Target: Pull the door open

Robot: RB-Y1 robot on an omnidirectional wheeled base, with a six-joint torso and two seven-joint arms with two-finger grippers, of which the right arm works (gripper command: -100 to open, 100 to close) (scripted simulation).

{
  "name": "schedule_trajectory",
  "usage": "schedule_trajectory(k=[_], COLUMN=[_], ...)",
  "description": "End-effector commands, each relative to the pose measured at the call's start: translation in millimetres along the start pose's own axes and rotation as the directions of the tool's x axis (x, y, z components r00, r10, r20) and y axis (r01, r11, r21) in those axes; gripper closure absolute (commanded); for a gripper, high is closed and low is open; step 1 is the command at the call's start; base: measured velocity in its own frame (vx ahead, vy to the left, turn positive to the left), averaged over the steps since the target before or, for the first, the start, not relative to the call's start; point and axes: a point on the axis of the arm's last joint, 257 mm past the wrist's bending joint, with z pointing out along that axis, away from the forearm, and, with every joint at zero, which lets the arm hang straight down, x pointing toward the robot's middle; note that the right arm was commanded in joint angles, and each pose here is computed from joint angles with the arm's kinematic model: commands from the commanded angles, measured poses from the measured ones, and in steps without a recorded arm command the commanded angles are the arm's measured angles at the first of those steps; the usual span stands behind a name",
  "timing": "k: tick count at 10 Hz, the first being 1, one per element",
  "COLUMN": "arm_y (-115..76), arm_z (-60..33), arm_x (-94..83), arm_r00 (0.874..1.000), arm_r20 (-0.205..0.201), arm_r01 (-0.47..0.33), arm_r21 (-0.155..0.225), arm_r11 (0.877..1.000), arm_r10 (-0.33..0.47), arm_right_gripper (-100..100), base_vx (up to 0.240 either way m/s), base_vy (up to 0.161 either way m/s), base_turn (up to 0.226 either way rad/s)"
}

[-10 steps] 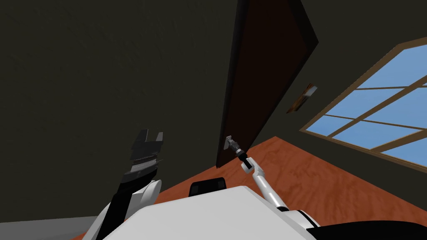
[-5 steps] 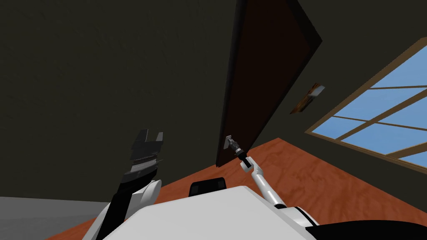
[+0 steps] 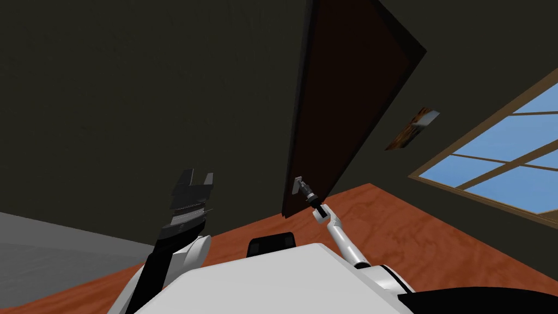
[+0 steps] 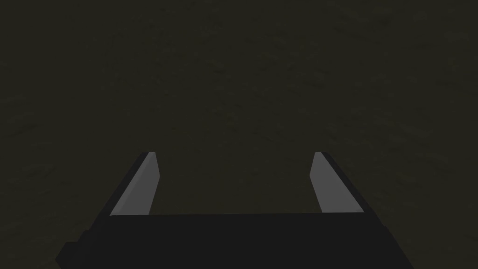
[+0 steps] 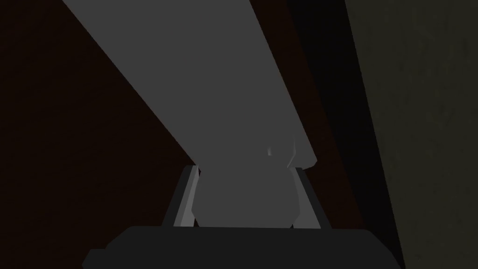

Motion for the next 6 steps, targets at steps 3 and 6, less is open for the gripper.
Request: schedule_trajectory(k=[3,6], arm_y=[0.8,-0.5], arm_z=[5.4,9.5], arm_x=[-1.2,-3.6], arm_r00=[0.989,0.968], arm_r20=[0.019,0.036], arm_r01=[-0.144,-0.25], arm_r21=[0.006,0.01], arm_r11=[0.99,0.968], arm_r10=[0.143,0.249], arm_right_gripper=[100,100], base_vx=[-0.056,-0.062], base_vy=[-0.04,-0.053], base_turn=[0.07,0.077])
